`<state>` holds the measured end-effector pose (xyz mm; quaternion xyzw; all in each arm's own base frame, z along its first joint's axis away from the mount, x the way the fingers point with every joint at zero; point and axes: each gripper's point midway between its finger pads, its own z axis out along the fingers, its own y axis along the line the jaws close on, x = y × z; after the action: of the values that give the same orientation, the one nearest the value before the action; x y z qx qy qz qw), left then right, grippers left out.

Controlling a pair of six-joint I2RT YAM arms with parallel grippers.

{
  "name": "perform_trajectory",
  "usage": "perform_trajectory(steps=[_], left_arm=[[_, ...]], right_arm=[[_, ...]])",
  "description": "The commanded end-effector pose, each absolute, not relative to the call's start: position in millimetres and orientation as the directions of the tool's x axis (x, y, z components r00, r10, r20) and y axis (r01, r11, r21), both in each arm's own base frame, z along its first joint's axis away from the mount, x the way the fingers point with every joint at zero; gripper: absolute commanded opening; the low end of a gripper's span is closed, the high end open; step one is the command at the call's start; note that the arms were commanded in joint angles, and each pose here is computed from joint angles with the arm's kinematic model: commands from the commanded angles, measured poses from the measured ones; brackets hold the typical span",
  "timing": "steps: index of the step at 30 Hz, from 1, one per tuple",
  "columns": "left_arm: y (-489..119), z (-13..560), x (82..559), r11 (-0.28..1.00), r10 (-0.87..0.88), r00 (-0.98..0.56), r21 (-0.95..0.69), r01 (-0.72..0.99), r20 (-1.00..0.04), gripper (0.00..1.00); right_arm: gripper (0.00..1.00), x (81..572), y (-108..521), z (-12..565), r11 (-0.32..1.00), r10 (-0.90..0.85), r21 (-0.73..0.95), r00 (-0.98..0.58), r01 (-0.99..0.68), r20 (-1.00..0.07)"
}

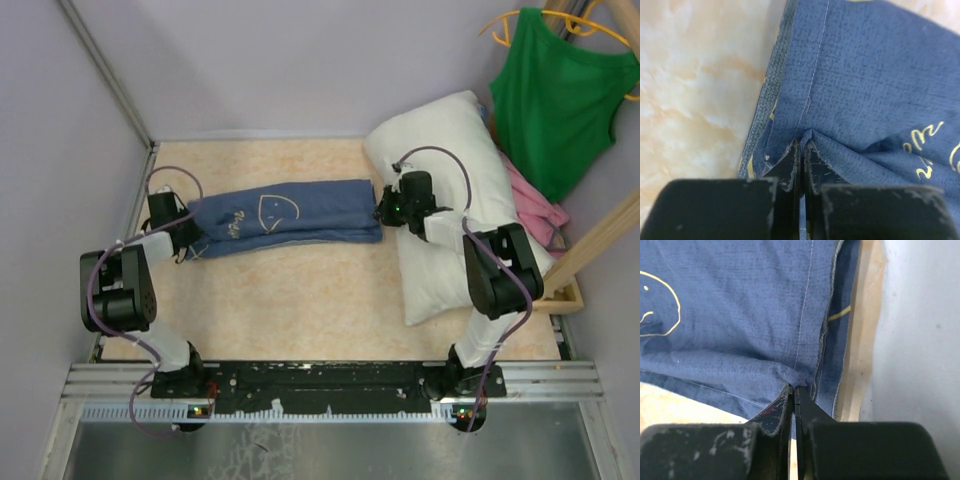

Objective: Remove the pillowcase from the pillow
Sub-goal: Fold the pillowcase at the center of the board.

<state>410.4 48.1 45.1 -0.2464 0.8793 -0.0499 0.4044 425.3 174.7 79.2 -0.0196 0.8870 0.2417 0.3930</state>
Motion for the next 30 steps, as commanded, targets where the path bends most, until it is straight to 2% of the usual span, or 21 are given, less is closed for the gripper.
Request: perform_trajectory(steps=[1, 2, 3, 4, 6, 7, 8, 9, 12, 14, 15, 17, 20, 21, 22, 27, 30], left_arm=[[39.7, 43.7, 398.3, 0.848, -0.522, -0.52, -0.348, -0.399, -0.676, 0.0], [38.7, 47.3, 395.4, 0.849, -0.522, -0.509, -0.356, -0.391, -0.685, 0.03], [37.1, 53.5, 393.4, 0.851, -0.519, -0.492, -0.366, -0.377, -0.7, 0.12], [35.4, 61.7, 391.8, 0.854, -0.513, -0.467, -0.375, -0.36, -0.72, 0.25], [32.5, 84.4, 388.7, 0.863, -0.497, -0.401, -0.389, -0.323, -0.769, 0.46], [31.0, 101.3, 388.7, 0.869, -0.485, -0.362, -0.393, -0.302, -0.796, 0.83], [29.1, 118.3, 388.8, 0.875, -0.472, -0.325, -0.392, -0.284, -0.82, 0.98], [25.3, 135.7, 389.2, 0.884, -0.456, -0.29, -0.389, -0.261, -0.841, 1.0], [4.3, 187.4, 393.8, 0.91, -0.403, -0.203, -0.367, -0.19, -0.892, 1.0], [-14.2, 195.9, 401.7, 0.929, -0.361, -0.23, -0.329, -0.169, -0.904, 0.98], [-27.9, 192.7, 406.5, 0.943, -0.33, -0.27, -0.3, -0.146, -0.905, 0.91], [-40.9, 176.0, 413.6, 0.954, -0.297, -0.346, -0.261, -0.149, -0.89, 0.73], [-48.2, 142.9, 416.8, 0.95, -0.311, -0.423, -0.265, -0.165, -0.851, 0.4], [-48.7, 129.4, 415.1, 0.947, -0.321, -0.449, -0.268, -0.179, -0.834, 0.3], [-48.5, 119.3, 411.9, 0.942, -0.335, -0.464, -0.274, -0.194, -0.82, 0.26], [-49.4, 59.1, 383.6, 0.917, -0.4, -0.563, -0.316, -0.245, -0.723, 0.13], [-45.9, 43.3, 369.3, 0.9, -0.435, -0.58, -0.345, -0.266, -0.688, 0.09]], right_arm=[[0.09, 428.7, 172.7, 75.2, 0.864, 0.257, 0.483, -0.702, -0.141, -0.664], [0.15, 426.4, 172.7, 71.0, 0.862, 0.264, 0.489, -0.709, -0.13, -0.654], [0.2, 424.6, 173.0, 69.9, 0.859, 0.271, 0.496, -0.71, -0.126, -0.65], [0.33, 423.8, 174.5, 70.3, 0.854, 0.274, 0.503, -0.708, -0.131, -0.651], [0.59, 424.7, 181.0, 81.8, 0.847, 0.256, 0.5, -0.689, -0.178, -0.678], [0.69, 426.6, 182.2, 91.7, 0.855, 0.248, 0.481, -0.664, -0.192, -0.705], [0.76, 429.3, 183.3, 104.7, 0.867, 0.236, 0.452, -0.629, -0.207, -0.741], [0.82, 432.2, 183.5, 114.4, 0.886, 0.219, 0.413, -0.594, -0.211, -0.774], [0.89, 438.1, 194.2, 169.4, 0.928, 0.149, 0.282, -0.452, -0.243, -0.88], [0.84, 442.1, 211.0, 186.2, 0.943, 0.081, 0.204, -0.412, -0.263, -0.908], [0.77, 442.4, 222.6, 181.3, 0.945, 0.042, 0.176, -0.432, -0.276, -0.901], [0.52, 449.4, 238.4, 168.4, 0.944, 0.014, 0.168, -0.475, -0.284, -0.88], [0.17, 447.1, 251.6, 139.3, 0.933, 0.011, 0.205, -0.546, -0.296, -0.838], [0.08, 444.1, 252.6, 126.9, 0.932, 0.016, 0.219, -0.57, -0.29, -0.822], [0.01, 440.5, 251.8, 114.7, 0.932, 0.025, 0.232, -0.589, -0.278, -0.808], [0.0, 414.7, 232.3, 45.7, 0.913, 0.121, 0.362, -0.722, -0.189, -0.681], [0.0, 402.3, 219.4, 24.9, 0.91, 0.158, 0.39, -0.754, -0.139, -0.638]])
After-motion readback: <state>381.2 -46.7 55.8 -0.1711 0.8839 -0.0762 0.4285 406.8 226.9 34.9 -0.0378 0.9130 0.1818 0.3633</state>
